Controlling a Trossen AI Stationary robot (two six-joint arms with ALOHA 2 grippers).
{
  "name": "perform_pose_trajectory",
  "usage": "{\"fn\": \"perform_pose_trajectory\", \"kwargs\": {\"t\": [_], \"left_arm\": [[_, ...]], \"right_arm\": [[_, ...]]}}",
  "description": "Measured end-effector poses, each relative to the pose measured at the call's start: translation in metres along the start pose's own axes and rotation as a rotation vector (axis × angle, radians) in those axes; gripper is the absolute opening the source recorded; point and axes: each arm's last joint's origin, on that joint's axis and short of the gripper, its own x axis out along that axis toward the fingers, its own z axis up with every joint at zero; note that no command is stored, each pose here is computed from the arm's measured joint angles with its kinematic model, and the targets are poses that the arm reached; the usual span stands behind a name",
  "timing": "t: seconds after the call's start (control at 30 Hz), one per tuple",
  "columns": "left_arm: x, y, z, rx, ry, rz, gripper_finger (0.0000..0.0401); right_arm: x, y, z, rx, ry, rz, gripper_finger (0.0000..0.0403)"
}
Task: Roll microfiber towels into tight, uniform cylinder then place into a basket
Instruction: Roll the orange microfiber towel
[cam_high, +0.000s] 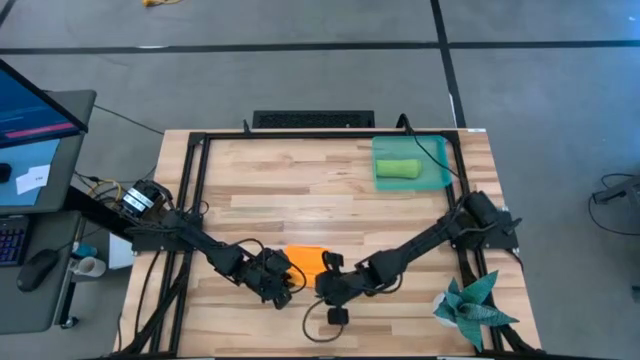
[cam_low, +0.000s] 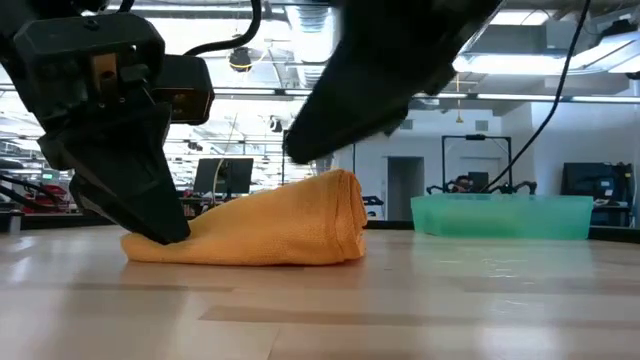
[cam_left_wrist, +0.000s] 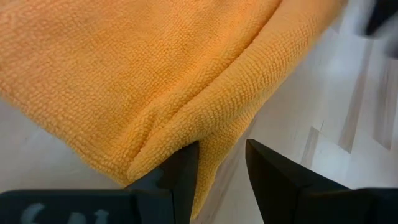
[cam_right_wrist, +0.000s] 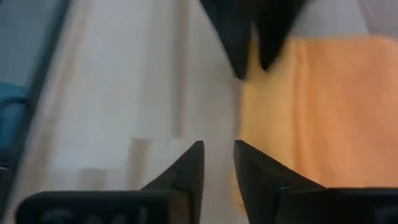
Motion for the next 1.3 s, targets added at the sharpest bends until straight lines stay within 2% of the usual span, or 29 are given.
{"fn": "perform_pose_trajectory", "kwargs": {"t": [0.17,0.23,0.43,0.57,0.8,1.1,1.3], "left_arm": [[0.000,0.000,0.000,0.002,0.000,-0.001,0.0135],[0.000,0.000,0.000,0.002,0.000,-0.001,0.0135],[0.000,-0.001,0.001,0.049,-0.002,-0.007,0.0135],[-0.001,-0.003,0.003,0.101,-0.022,-0.034,0.0135],[-0.008,-0.008,0.006,0.154,-0.045,-0.081,0.0135],[-0.018,-0.017,-0.004,0.190,-0.006,-0.138,0.0135],[-0.045,-0.038,0.001,0.329,-0.141,-0.190,0.0135]], "right_arm": [[0.007,-0.019,0.003,0.086,0.022,-0.027,0.0067],[0.009,-0.025,-0.002,0.110,0.071,-0.054,0.0049],[0.009,-0.032,-0.005,0.163,0.113,-0.082,0.0009],[0.010,-0.030,-0.008,0.157,0.129,-0.084,0.0007],[0.036,-0.034,-0.025,0.175,0.187,-0.117,0.0018],[0.023,-0.034,-0.022,0.175,0.209,-0.120,0.0016],[0.020,-0.033,-0.022,0.170,0.219,-0.120,0.0013]]}}
